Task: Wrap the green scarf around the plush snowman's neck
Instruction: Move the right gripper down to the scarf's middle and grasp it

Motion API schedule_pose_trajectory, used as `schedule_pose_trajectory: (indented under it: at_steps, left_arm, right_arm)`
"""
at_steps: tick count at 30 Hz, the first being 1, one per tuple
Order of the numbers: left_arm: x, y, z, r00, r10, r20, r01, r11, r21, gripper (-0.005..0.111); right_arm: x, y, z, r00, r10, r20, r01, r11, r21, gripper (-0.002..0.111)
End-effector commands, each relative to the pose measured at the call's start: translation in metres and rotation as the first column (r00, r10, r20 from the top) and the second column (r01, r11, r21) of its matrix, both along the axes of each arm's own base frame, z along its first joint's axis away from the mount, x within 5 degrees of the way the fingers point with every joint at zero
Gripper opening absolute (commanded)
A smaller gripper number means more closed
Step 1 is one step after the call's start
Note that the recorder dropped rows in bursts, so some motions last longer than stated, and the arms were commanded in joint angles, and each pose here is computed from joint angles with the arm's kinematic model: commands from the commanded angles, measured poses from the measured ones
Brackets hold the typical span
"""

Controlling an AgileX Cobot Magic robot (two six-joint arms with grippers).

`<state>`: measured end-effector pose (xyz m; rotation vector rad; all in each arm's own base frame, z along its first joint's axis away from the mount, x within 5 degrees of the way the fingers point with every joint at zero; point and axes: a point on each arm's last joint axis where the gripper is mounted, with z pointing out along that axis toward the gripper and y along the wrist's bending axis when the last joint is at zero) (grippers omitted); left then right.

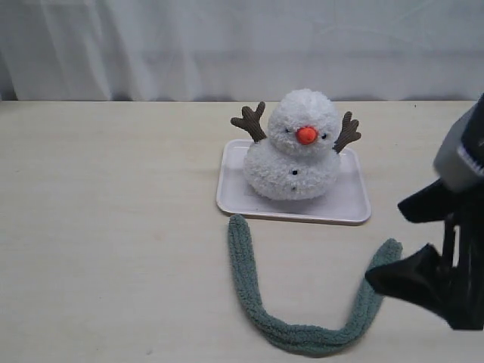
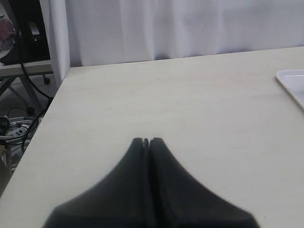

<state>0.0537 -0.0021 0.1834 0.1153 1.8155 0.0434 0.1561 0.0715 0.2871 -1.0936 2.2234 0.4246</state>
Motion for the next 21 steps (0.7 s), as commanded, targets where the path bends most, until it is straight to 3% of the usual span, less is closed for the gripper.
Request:
schedule_pose_trajectory:
  at_steps: [1,5,15,21]
  left_arm:
    - [0.0,0.0,0.001,1.0,-0.005,0.011,0.005,1.0,-0.006,0.0]
    - [0.0,0.0,0.001,1.0,-0.005,0.011,0.005,1.0,-0.006,0.0]
    - [0.0,0.0,0.001,1.0,-0.005,0.011,0.005,1.0,-0.006,0.0]
    - [0.0,0.0,0.001,1.0,-0.005,0.011,0.005,1.0,-0.006,0.0]
  right_arm:
    - [0.004,0.013,-0.025,0.995,0.082,-0.059,-0.091,0.98,-0.179,0.084]
    - [0.0,0.035,-0.041,0.98,0.174,-0.098,-0.191,0.96,-0.206,0.084]
    - [0.007,0.071,-0.09,0.952,0.307,0.006,-0.29,0.905,-0.312,0.084]
    - [0.017,0.078,-0.124,0.945,0.312,-0.1,-0.326,0.87,-0.37,0.084]
